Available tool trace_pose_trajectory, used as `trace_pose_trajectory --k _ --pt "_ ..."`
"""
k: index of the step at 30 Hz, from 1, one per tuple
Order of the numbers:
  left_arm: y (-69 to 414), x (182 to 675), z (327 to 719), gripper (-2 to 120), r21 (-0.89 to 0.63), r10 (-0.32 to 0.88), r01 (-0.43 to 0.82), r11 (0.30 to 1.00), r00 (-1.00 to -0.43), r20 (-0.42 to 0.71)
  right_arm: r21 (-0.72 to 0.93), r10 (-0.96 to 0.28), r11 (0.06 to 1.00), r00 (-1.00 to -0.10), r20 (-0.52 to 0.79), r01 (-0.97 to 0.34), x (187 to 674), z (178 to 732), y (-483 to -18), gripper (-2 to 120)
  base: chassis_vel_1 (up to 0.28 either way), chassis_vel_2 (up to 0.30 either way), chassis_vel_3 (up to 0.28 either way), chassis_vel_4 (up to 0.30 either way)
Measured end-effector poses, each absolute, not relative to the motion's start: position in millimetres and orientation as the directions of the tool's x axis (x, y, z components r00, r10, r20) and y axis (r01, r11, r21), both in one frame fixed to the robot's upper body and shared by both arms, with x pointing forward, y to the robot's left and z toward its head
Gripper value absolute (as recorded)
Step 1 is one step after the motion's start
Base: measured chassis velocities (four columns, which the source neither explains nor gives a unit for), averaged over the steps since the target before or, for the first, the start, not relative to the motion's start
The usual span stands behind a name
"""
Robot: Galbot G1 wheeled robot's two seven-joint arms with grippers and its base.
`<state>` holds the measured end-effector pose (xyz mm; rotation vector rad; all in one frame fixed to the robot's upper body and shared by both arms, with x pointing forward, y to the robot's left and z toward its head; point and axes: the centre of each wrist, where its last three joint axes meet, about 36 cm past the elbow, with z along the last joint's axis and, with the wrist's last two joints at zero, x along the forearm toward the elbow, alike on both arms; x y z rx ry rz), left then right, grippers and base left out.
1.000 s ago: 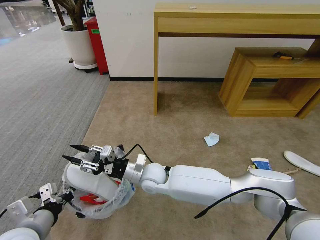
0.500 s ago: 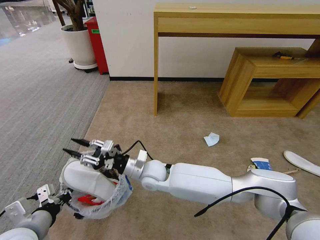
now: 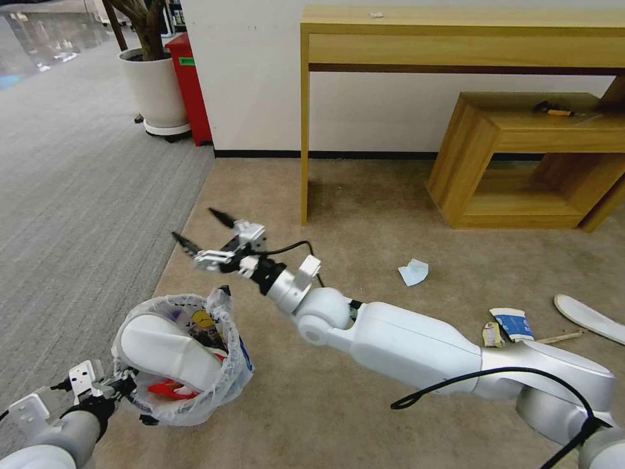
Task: Pick up the trash bin and place the garbage on the floor into it.
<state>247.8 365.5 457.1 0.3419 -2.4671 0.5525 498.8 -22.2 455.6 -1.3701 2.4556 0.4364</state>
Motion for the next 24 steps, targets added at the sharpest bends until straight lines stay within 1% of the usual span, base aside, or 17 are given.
trace_pose_trajectory --k 1,3,5,6,8,9,11,12,14,15,17,19,22,23,24 --pt "365.4 247.5 457.5 0 -0.309 -0.117 -0.358 0.881 -0.799 0.590 0.116 -0.758 0.520 -0.520 -0.393 -0.846 501.6 454.3 -28.7 100 0.000 0.000 0.000 0.000" --pt "365.3 247.3 457.8 0 -0.309 -0.117 -0.357 0.881 -0.800 0.589 0.115 -0.753 0.529 -0.528 -0.392 -0.841 502.9 453.8 -31.8 100 0.000 0.000 0.000 0.000" --pt "365.6 246.6 459.5 0 -0.311 -0.120 -0.358 0.881 -0.803 0.584 0.119 -0.719 0.583 -0.579 -0.384 -0.804 510.0 448.5 -54.0 100 0.000 0.000 0.000 0.000" --pt "365.6 246.6 459.5 0 -0.311 -0.120 -0.358 0.881 -0.803 0.584 0.119 -0.719 0.583 -0.579 -0.384 -0.804 510.0 448.5 -54.0 100 0.000 0.000 0.000 0.000" --pt "366.4 246.1 459.9 0 -0.309 -0.124 -0.358 0.881 -0.806 0.579 0.120 -0.692 0.623 -0.617 -0.376 -0.773 514.3 442.6 -73.7 100 0.000 0.000 0.000 0.000" --pt "366.4 246.1 459.9 0 -0.309 -0.124 -0.358 0.881 -0.806 0.579 0.120 -0.692 0.623 -0.617 -0.376 -0.773 514.3 442.6 -73.7 100 0.000 0.000 0.000 0.000" --pt "366.6 245.6 460.6 0 -0.311 -0.126 -0.358 0.881 -0.809 0.574 0.123 -0.645 0.681 -0.670 -0.368 -0.722 519.9 435.2 -104.3 100 0.000 0.000 0.000 0.000" --pt "366.6 245.6 460.6 0 -0.311 -0.126 -0.358 0.881 -0.809 0.574 0.123 -0.645 0.681 -0.670 -0.368 -0.722 519.9 435.2 -104.3 100 0.000 0.000 0.000 0.000" --pt "367.2 246.0 461.6 0 -0.312 -0.130 -0.359 0.880 -0.812 0.569 0.126 -0.595 0.731 -0.717 -0.362 -0.670 524.5 430.5 -133.0 100 0.000 0.000 0.000 0.000" --pt "367.2 246.0 461.6 0 -0.312 -0.130 -0.359 0.880 -0.812 0.569 0.126 -0.595 0.731 -0.717 -0.362 -0.670 524.5 430.5 -133.0 100 0.000 0.000 0.000 0.000" --pt "367.6 245.4 461.7 0 -0.310 -0.135 -0.362 0.879 -0.813 0.566 0.124 -0.548 0.775 -0.757 -0.355 -0.619 527.6 424.8 -160.9 100 0.000 0.000 0.000 0.000" --pt "367.7 245.4 462.2 0 -0.311 -0.136 -0.362 0.879 -0.815 0.564 0.123 -0.538 0.785 -0.765 -0.353 -0.608 528.1 423.5 -167.1 100 0.000 0.000 0.000 0.000" --pt "367.7 245.3 464.1 0 -0.313 -0.142 -0.363 0.877 -0.821 0.553 0.114 -0.483 0.830 -0.806 -0.341 -0.545 528.2 415.7 -198.5 100 0.000 0.000 0.000 0.000" --pt "367.7 245.3 464.1 0 -0.313 -0.142 -0.363 0.877 -0.821 0.553 0.114 -0.483 0.830 -0.806 -0.341 -0.545 528.2 415.7 -198.5 100 0.000 0.000 0.000 0.000" --pt "367.7 245.0 464.2 0 -0.311 -0.145 -0.364 0.878 -0.821 0.552 0.107 -0.467 0.844 -0.818 -0.334 -0.526 525.8 410.8 -209.3 100 0.000 0.000 0.000 0.000"
